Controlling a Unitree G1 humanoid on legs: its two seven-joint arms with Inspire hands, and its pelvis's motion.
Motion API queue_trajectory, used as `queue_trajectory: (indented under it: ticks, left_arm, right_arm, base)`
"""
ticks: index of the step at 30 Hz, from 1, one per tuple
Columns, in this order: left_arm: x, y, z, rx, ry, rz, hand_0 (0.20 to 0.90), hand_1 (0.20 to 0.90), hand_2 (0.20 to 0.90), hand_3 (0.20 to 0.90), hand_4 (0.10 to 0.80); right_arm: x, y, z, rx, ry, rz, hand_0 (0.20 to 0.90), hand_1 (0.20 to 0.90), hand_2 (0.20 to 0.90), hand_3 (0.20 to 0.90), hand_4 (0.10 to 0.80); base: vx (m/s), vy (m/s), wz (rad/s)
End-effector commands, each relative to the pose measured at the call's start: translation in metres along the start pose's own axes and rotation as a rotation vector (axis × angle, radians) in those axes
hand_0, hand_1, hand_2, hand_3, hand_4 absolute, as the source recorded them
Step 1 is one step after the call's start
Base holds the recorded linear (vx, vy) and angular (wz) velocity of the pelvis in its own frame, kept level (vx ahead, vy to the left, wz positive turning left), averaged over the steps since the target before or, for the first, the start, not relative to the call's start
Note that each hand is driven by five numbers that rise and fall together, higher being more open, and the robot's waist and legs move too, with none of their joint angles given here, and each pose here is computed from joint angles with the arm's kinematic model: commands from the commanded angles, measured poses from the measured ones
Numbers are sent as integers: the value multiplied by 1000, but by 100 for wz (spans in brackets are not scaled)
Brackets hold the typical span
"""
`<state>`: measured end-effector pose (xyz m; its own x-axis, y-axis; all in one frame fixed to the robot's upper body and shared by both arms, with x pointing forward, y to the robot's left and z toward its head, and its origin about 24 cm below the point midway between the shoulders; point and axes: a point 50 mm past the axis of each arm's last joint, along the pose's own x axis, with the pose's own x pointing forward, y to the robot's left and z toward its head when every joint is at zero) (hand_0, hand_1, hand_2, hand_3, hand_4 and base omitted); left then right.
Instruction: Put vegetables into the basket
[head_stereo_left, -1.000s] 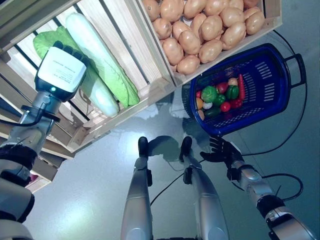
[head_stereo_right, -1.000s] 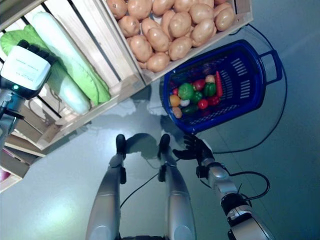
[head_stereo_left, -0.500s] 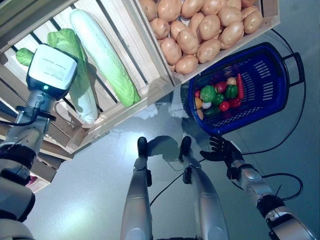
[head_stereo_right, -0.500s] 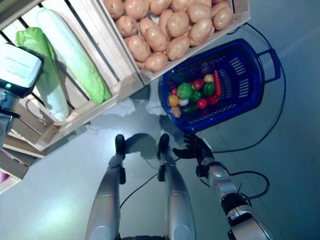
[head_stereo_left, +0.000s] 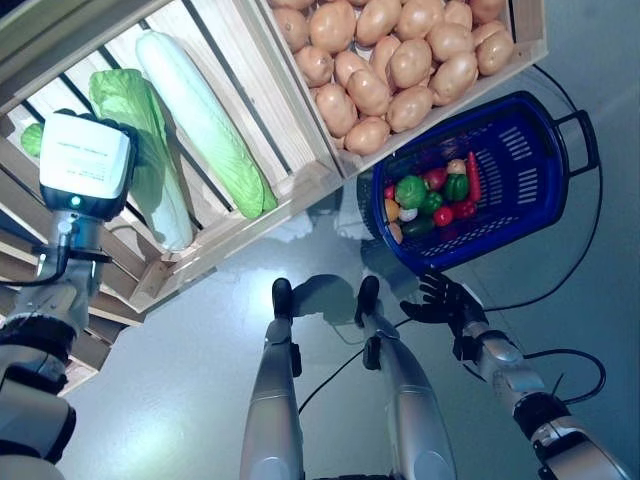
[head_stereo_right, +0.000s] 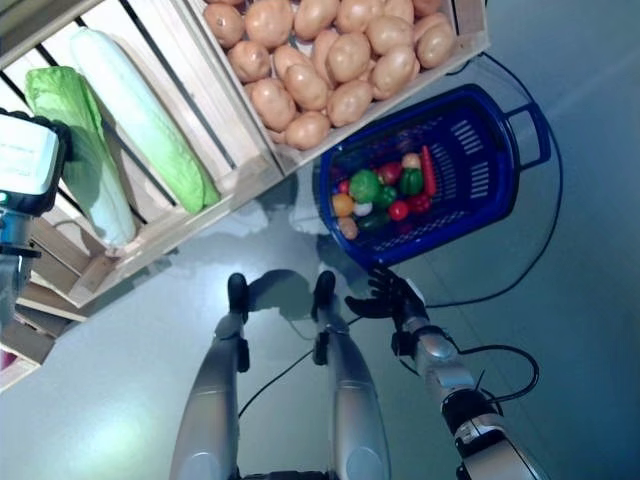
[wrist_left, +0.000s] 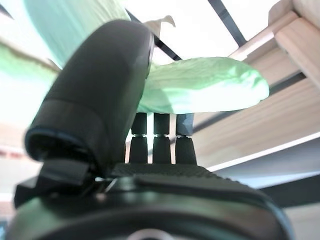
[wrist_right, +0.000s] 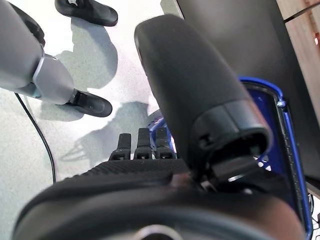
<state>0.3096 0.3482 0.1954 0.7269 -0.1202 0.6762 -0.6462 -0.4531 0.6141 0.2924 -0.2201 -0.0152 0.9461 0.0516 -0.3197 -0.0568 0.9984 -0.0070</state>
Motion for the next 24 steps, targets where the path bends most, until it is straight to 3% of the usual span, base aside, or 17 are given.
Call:
queue_trajectory:
  ticks: [1,8,17,23,24]
  left_arm:
    - [25,41,-28,-67,193,327,300,300,300,300,400]
    - [11,44,-19,-220,240,361,300,300,300,300,400]
    - [-30,29,5,-666,483,292,300,300,300,300,400]
    - [-61,17,40,-1135,630,111,300,300,300,300,400]
    - [-71,11,51,-1303,670,6,300,300,300,300,400]
  right_arm:
    - [-15,-11,0,66,-81,-65,900,900,900,900,800]
    - [-19,-6,-12,108,-57,-76,900,900,900,900,800]
    - [-26,-1,-23,141,-60,-98,900,900,900,900,800]
    - [-36,5,-20,174,-137,-97,900,900,900,900,800]
    - [-39,4,-17,187,-171,-102,900,900,900,900,800]
  base:
    - [62,-66,4]
    - [70,-70,6]
    - [79,-57,4]
    - [80,-48,13]
    - [94,-26,5]
